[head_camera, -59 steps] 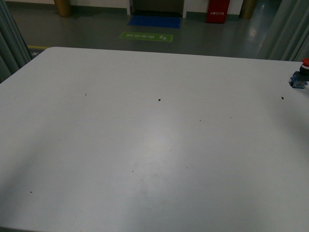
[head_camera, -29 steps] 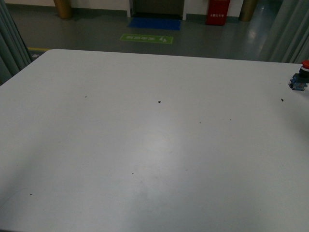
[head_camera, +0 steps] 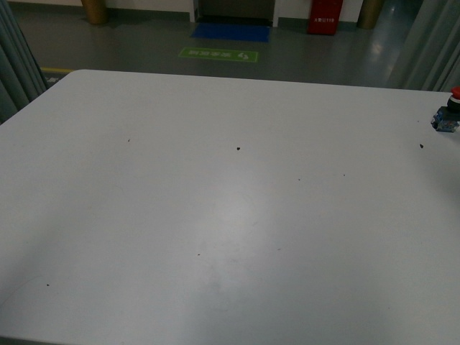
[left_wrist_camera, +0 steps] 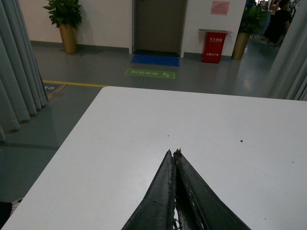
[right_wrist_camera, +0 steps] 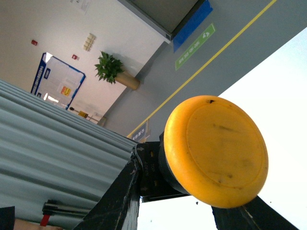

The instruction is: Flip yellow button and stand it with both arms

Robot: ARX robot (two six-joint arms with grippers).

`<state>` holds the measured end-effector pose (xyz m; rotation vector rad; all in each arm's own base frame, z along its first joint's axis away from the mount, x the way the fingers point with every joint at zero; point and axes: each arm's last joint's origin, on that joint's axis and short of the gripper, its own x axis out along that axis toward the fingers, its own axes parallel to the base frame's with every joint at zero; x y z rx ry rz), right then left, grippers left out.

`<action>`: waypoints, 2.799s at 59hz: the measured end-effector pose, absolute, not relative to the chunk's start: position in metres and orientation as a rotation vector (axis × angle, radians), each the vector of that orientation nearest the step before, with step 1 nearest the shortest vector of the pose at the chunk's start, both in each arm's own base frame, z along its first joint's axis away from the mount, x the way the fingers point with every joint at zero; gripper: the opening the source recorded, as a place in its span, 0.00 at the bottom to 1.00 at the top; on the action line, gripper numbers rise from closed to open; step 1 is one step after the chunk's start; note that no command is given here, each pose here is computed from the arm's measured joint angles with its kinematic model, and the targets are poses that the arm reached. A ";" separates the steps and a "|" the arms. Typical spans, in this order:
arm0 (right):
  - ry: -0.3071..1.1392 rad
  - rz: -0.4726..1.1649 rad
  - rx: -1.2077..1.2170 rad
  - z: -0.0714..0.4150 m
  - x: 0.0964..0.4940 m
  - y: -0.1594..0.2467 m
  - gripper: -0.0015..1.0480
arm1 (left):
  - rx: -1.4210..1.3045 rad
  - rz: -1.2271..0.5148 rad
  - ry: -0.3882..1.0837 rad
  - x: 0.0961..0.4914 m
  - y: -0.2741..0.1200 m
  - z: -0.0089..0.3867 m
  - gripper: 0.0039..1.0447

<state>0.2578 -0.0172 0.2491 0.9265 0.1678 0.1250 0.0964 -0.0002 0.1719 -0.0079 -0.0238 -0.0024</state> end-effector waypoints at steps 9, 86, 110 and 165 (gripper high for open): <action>0.159 0.100 0.901 0.249 0.257 -0.022 0.32 | -0.007 -0.002 -0.022 0.096 0.000 0.172 0.03; 0.453 -0.146 -0.212 0.153 0.356 -0.073 0.32 | -0.006 -0.002 -0.021 0.096 0.000 0.172 0.94; 0.533 -0.160 -0.247 0.114 0.377 -0.061 0.32 | -0.006 -0.002 -0.021 0.096 0.000 0.172 0.94; 0.592 -0.203 -0.262 0.080 0.414 -0.060 0.32 | -0.006 -0.002 -0.021 0.096 0.000 0.172 0.94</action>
